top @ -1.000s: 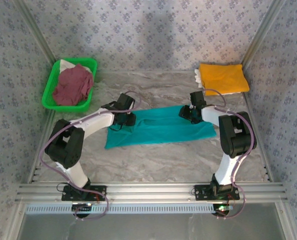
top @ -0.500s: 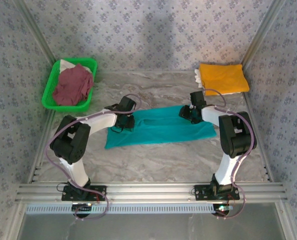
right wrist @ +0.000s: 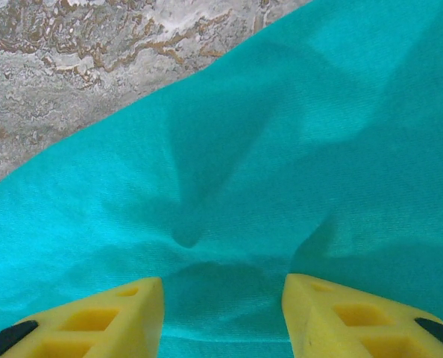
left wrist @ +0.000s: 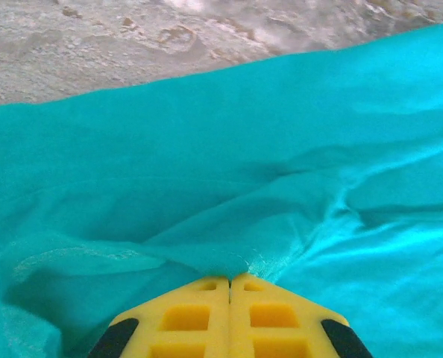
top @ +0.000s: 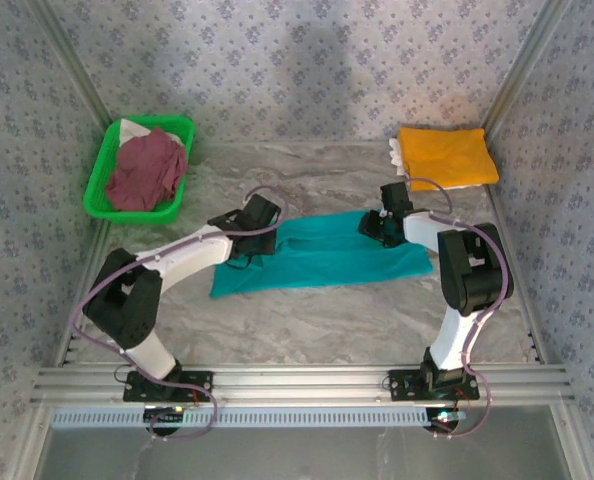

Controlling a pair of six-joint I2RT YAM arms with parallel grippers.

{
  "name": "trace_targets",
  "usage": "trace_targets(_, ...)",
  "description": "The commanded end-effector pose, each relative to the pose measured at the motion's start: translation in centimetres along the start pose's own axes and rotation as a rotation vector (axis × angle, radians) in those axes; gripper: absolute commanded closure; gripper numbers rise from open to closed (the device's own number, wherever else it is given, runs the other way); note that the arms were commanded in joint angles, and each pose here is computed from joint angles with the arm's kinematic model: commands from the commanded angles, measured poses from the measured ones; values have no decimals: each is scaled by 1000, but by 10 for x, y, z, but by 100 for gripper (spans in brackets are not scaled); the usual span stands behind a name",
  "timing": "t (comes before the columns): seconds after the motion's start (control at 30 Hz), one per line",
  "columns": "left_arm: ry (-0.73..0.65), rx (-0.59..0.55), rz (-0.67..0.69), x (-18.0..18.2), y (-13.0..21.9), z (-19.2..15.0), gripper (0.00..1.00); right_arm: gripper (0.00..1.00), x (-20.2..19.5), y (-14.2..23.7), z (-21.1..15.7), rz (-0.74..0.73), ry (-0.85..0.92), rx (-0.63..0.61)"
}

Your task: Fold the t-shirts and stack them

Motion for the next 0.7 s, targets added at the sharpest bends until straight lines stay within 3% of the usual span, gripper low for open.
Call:
trace_targets(0.0, 1, 52, 58, 3, 3, -27, 100, 51, -20, -5, -20, -73, -13, 84)
trace_targets(0.3, -7, 86, 110, -24, -7, -77, 100, 51, -23, -8, -20, -79, -16, 83)
trace_targets(0.67, -119, -1, 172, -43, 5, -68, 100, 51, -25, -7, -18, -79, -18, 82)
Point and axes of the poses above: each hand's point on the last joint's axis, 136 mm out from that joint toward the fingers, its own y axis back along the fingers, its own x axis along the line the jaws close on, z = x × y, the point moved 2 cm from there along y, back along the fingers
